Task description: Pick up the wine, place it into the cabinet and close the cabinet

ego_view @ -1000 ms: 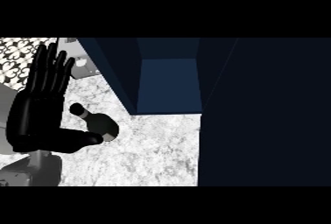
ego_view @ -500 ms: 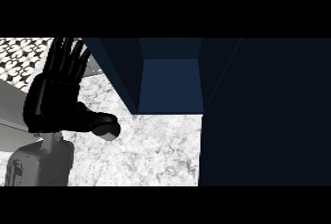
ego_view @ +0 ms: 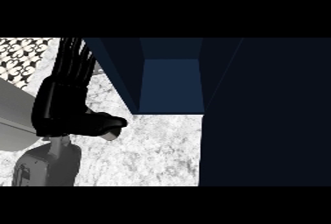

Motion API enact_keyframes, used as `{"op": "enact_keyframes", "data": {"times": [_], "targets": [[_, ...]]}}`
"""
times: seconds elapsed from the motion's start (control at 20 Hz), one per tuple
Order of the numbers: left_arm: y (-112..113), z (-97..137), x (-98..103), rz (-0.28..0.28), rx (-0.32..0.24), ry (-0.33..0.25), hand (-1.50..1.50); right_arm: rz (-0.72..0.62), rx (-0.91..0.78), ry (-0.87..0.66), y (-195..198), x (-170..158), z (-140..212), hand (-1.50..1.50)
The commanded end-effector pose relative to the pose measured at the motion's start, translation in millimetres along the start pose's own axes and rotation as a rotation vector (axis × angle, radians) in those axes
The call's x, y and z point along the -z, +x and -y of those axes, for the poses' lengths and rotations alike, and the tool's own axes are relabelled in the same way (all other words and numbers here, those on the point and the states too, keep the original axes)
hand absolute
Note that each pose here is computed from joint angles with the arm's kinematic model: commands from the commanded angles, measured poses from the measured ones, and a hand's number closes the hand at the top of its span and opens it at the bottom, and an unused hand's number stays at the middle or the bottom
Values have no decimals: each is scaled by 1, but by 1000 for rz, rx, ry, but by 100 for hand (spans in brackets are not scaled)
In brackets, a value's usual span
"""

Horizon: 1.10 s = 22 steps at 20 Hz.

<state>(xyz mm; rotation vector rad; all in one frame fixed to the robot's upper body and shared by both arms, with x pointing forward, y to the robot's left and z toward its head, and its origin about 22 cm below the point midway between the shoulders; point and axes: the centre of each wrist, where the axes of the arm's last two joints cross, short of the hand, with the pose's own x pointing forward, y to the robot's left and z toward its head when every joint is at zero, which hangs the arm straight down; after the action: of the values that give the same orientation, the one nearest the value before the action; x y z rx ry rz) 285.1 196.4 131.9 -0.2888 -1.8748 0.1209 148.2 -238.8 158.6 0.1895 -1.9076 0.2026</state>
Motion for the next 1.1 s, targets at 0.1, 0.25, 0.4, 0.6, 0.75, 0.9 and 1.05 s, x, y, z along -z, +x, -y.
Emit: {"op": "enact_keyframes", "data": {"times": [0.1, 0.25, 0.4, 0.6, 0.75, 0.9, 1.05], "targets": [[4, 0, -1, 21, 19, 19, -150, 21, 22, 26, -2, -10, 1, -150], [-2, 12, -3, 5, 16, 23, -150, -2, 16, 4, 7, -1, -11, -150], [5, -4, -6, -33, 25, 40, -150, 10, 5, 20, 7, 22, -10, -150], [1, -17, -18, -45, 60, 71, -150, -2, 0, 22, 8, 11, -7, -150], [6, -22, -24, -43, 67, 90, -150, 9, 3, 13, 5, 16, 0, -150], [-21, -38, -43, -45, 89, 105, -150, -5, 8, 21, 3, 19, -4, -150], [-9, -54, -36, -60, 105, 128, -150, -15, 7, 15, 5, 10, 0, -150]]}}
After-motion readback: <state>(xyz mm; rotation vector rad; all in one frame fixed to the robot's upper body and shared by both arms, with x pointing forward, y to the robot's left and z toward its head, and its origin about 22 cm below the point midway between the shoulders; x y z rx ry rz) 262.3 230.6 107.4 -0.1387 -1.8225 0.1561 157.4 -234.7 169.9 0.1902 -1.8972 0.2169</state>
